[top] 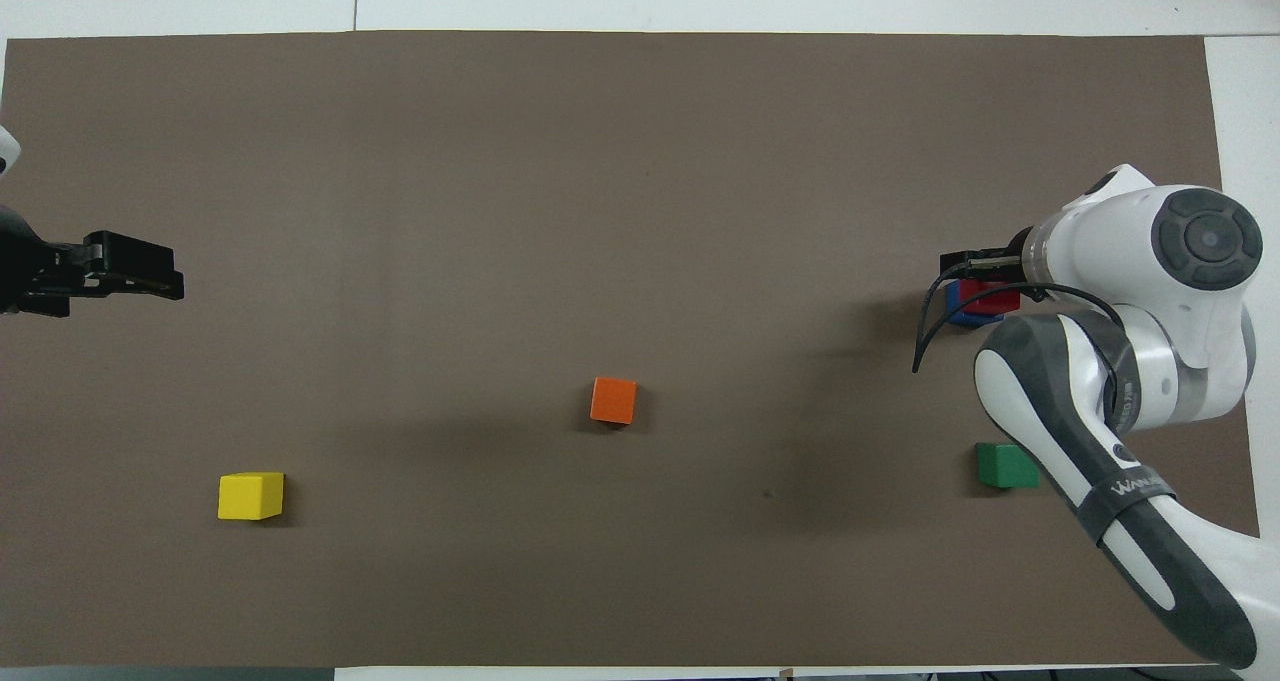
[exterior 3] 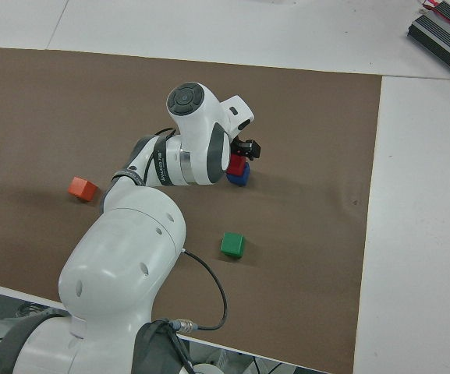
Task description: Transfer red block to right arm and stack on blue block
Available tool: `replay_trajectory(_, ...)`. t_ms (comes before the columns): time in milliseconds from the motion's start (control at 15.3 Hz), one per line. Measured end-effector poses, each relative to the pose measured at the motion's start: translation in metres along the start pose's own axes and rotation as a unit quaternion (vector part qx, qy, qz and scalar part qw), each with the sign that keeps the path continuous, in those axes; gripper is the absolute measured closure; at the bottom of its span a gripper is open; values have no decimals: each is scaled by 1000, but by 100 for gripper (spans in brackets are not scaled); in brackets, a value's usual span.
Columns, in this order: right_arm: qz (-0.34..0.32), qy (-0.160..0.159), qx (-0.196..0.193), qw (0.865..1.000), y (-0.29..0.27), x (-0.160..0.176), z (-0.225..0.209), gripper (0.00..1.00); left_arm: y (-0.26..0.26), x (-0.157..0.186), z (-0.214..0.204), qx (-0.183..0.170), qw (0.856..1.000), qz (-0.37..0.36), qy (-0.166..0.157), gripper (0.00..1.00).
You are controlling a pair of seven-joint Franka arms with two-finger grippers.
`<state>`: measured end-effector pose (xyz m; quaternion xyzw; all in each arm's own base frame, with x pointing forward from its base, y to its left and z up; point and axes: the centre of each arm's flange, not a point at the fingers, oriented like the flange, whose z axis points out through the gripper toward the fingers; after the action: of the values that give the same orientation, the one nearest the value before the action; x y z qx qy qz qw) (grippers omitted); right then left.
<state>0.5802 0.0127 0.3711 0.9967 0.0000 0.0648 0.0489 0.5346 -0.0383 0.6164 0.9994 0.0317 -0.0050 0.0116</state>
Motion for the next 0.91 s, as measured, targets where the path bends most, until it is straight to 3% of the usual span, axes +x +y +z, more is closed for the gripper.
replay_trajectory(196, -27, -10, -2, 1000, 0, 23, -59, 0, 0, 0, 0, 0, 1000, 0, 0, 0)
replay_trajectory(391, -15, -22, 37, 999, -1, 29, -117, 0, 0, 0, 0, 0, 1000, 0, 0, 0)
replay_trajectory(913, -50, -97, 43, 993, 23, -8, -209, 0, 0, 0, 0, 0, 1000, 0, 0, 0)
